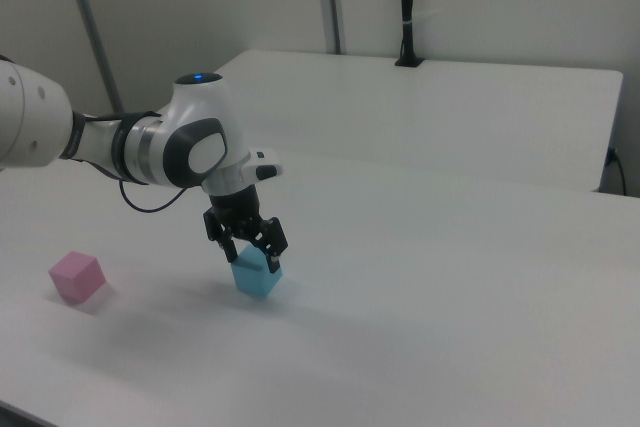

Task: Put blue cube on pink cube
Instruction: 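Lower the open gripper over the light-blue cube and close on it, then lift the light-blue cube up off the table, then carry the light-blue cube over the pink cube and lower it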

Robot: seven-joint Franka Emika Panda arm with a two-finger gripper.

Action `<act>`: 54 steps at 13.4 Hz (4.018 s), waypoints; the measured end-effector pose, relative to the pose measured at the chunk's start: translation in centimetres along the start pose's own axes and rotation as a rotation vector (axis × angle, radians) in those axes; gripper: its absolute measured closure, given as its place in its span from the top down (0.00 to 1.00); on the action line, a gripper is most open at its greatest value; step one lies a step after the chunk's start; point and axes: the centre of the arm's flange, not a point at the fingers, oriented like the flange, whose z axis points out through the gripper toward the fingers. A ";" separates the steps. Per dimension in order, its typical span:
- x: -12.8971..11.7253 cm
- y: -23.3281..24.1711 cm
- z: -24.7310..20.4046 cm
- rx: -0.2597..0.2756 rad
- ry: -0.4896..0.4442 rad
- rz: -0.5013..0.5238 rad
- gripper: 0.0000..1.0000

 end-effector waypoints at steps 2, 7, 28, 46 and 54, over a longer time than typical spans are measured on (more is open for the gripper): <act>0.2 -0.2 0.5 0.001 0.006 -0.004 1.00; 0.4 -0.5 1.8 0.002 -0.002 -0.036 1.00; 4.1 1.2 -14.3 -0.008 0.035 -0.015 0.64; -2.6 -22.9 -28.2 0.114 0.077 -0.064 0.64; -12.2 -31.9 -26.8 0.082 0.001 -0.142 0.64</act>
